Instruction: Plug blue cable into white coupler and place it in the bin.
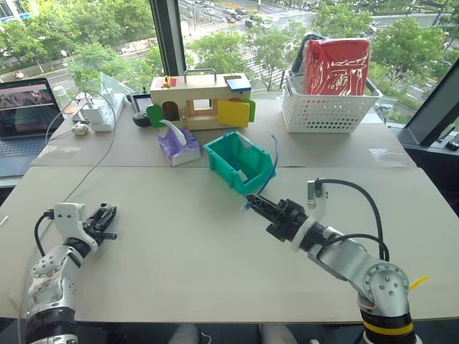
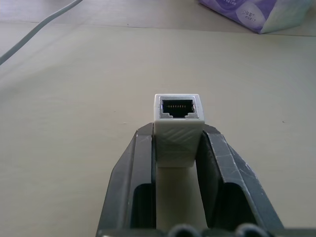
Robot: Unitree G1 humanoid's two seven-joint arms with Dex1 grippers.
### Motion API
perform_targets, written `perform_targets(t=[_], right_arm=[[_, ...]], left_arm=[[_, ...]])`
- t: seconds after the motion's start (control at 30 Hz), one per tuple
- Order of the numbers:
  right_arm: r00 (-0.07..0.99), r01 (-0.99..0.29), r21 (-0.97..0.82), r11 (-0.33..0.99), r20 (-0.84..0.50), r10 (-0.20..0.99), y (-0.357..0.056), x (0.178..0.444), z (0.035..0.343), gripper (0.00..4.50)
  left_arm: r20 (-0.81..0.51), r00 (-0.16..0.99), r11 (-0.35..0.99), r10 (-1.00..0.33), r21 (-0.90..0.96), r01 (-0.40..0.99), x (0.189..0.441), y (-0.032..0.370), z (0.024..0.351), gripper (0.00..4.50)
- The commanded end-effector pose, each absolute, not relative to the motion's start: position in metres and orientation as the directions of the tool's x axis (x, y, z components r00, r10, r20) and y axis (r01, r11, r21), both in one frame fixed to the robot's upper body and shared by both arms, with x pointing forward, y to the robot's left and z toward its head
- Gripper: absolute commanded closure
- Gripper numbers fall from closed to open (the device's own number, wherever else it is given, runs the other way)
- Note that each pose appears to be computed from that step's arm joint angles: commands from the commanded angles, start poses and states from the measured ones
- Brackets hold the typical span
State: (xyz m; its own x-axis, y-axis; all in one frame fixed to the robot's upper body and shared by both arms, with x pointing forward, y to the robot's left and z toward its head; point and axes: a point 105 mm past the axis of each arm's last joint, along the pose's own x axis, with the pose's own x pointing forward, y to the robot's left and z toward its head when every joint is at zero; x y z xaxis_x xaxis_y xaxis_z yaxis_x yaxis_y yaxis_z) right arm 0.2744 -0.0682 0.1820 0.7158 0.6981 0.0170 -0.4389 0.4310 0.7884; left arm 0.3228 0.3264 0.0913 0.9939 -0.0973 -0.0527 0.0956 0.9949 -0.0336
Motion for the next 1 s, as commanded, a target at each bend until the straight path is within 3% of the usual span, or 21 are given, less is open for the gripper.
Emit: perform_targets(t=[0.03, 0.13, 0.2, 0.3, 0.43, 0.6, 0.7, 1.0], right_arm=[[0.706, -0.488, 0.773, 0.406, 0.076, 0.704, -0.068, 0.269, 0.196, 4.50], [0.713, -0.492, 0.776, 0.393, 0.101, 0.693, -0.073, 0.272, 0.201, 4.50], [0.744, -0.482, 0.776, 0.407, 0.118, 0.658, -0.081, 0.279, 0.205, 4.50], [0.776, -0.490, 0.737, 0.466, 0.125, 0.618, -0.087, 0.285, 0.208, 4.50], [0.826, -0.470, 0.707, 0.528, 0.140, 0.547, -0.097, 0.289, 0.210, 4.50], [0.885, -0.402, 0.691, 0.601, 0.124, 0.449, -0.112, 0.291, 0.204, 4.50], [0.878, -0.408, 0.636, 0.655, 0.076, 0.472, -0.108, 0.288, 0.197, 4.50], [0.834, -0.418, 0.634, 0.651, -0.015, 0.551, -0.081, 0.285, 0.176, 4.50]], left_arm=[[-0.013, 0.984, 0.984, -0.179, 0.013, 0.180, 0.328, 0.314, 0.110, 3.86], [-0.026, 0.876, 0.876, -0.481, 0.023, 0.481, 0.333, 0.249, 0.122, 3.86], [-0.063, 0.744, 0.743, -0.665, 0.050, 0.668, 0.326, 0.205, 0.128, 3.86], [-0.169, 0.552, 0.548, -0.816, 0.074, 0.833, 0.312, 0.153, 0.128, 3.86], [-0.236, 0.520, 0.515, -0.821, 0.085, 0.853, 0.317, 0.114, 0.137, 3.86], [-0.377, 0.462, 0.476, -0.803, 0.060, 0.877, 0.311, 0.079, 0.123, 3.86], [-0.396, 0.357, 0.410, -0.846, -0.053, 0.911, 0.300, 0.053, 0.123, 3.86], [-0.524, 0.250, 0.378, -0.814, -0.151, 0.913, 0.290, 0.022, 0.107, 3.86]])
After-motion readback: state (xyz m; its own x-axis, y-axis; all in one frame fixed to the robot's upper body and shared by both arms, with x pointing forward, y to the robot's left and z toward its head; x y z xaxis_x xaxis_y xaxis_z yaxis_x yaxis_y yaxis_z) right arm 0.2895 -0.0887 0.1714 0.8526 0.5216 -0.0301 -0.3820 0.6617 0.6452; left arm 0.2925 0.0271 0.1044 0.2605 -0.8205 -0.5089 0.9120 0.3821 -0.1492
